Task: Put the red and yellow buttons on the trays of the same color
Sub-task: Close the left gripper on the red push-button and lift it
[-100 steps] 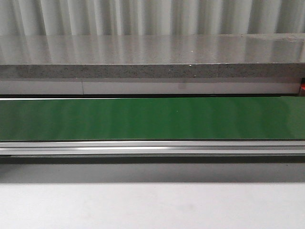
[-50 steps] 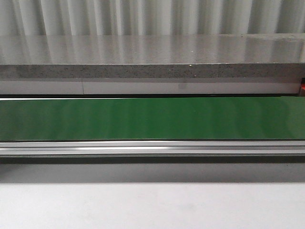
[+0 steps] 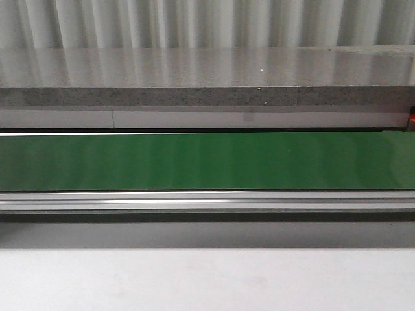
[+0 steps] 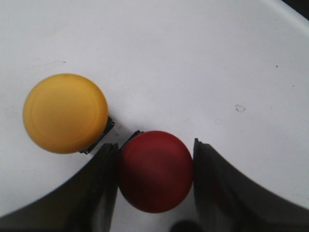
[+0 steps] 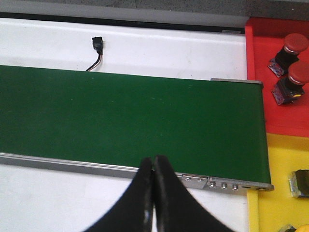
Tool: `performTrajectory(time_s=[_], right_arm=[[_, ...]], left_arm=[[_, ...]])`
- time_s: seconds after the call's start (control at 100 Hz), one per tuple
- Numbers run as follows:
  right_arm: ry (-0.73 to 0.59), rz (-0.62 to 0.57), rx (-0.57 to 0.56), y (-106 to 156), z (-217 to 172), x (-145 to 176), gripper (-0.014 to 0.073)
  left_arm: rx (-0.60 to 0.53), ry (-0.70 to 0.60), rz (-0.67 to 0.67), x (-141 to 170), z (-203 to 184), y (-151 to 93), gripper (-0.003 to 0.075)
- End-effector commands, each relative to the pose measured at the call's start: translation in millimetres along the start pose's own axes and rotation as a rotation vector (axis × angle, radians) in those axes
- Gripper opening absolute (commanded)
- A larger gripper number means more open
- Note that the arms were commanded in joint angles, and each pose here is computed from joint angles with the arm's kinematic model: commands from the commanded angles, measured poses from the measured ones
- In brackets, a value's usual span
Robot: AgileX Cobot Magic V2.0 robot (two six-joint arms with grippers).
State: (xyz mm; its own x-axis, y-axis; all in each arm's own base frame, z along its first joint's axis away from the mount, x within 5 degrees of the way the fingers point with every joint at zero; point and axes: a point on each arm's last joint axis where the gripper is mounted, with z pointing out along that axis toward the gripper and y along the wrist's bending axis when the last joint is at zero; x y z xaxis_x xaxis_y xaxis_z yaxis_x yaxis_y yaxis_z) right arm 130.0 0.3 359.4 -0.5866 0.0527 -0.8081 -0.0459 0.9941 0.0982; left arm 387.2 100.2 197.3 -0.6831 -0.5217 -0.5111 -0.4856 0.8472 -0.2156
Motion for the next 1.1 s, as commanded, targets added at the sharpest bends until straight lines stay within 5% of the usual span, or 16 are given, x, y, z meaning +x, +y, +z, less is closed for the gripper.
performTrajectory(time_s=[0.0,0.2,0.45,0.68,1.09], right_arm=[[-0.08,-0.009,0.005,0.8,-6.3,-10.2,-0.0067],[-0.08,-0.009,0.005,0.8,-6.3,-10.2,-0.0067],[-0.08,-0.009,0.005,0.8,-6.3,-10.2,-0.0067],[-0.08,-0.009,0.005,0.8,-6.3,-10.2,-0.0067],[-0.08,-0.009,0.005,0.8,-6.3,-10.2,-0.0067]], left_arm=[[0.047,-0.11,-0.03,-18.6,-22.0,-7.8,0.0103],[0.067,-0.14,-0.029,-22.8,-44.8,-12.7,-0.002],[0.103,-0.244,0.021,-29.7,-112.2,-18.4,-0.002],[0.106,-0.213,0.12,-16.2,-162.6,-20.7,-0.002],[0.146,-0.117,0.234,23.7,-150.8,-41.0,-0.002]])
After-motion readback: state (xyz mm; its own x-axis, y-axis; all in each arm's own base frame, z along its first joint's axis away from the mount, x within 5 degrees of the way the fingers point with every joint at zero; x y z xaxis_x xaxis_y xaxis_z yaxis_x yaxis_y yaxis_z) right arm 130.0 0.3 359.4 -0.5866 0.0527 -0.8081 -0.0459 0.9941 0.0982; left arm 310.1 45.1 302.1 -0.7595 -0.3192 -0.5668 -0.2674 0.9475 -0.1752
